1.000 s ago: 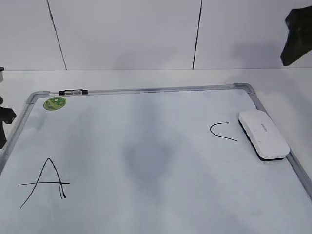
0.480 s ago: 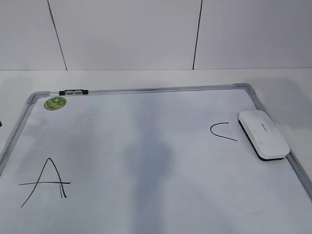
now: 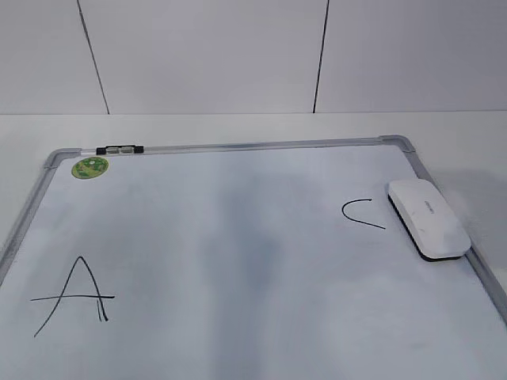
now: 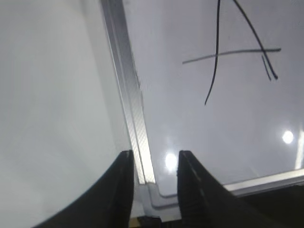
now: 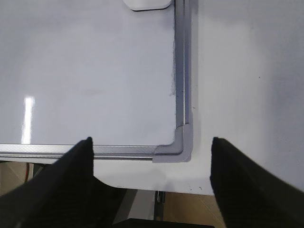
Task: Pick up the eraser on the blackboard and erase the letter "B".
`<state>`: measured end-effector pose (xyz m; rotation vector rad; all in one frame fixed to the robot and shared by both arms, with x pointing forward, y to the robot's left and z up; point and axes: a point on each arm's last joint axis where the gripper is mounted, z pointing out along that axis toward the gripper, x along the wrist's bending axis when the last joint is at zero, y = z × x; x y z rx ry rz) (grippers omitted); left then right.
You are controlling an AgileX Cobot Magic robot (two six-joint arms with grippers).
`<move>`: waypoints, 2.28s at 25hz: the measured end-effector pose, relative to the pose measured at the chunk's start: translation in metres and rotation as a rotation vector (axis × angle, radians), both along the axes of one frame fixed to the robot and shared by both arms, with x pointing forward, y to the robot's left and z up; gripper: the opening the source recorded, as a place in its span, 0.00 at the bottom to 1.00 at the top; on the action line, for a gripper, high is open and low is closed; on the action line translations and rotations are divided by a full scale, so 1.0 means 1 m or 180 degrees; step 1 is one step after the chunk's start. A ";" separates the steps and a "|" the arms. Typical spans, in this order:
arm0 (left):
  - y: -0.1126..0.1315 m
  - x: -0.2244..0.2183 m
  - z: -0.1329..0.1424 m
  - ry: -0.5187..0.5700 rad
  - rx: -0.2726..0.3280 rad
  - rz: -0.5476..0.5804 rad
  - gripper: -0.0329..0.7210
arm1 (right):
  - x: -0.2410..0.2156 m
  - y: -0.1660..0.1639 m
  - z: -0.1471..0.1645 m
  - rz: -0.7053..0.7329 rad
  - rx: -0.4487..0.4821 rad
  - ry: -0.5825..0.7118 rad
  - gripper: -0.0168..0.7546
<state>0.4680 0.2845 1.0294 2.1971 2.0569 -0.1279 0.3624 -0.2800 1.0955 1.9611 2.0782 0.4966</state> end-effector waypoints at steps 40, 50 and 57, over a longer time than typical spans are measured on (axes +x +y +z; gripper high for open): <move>0.010 -0.213 0.027 -0.2800 0.0244 -0.0057 0.36 | -0.121 -0.023 -0.044 -0.0059 -0.0045 -0.1784 0.76; 0.010 -0.238 0.027 -0.3306 0.0237 -0.0039 0.36 | -0.134 -0.025 -0.049 0.0024 -0.0115 -0.2015 0.76; 0.010 -0.238 0.027 -0.3319 0.0226 -0.0039 0.36 | -0.133 -0.023 -0.053 0.0175 -0.0166 -0.1947 0.76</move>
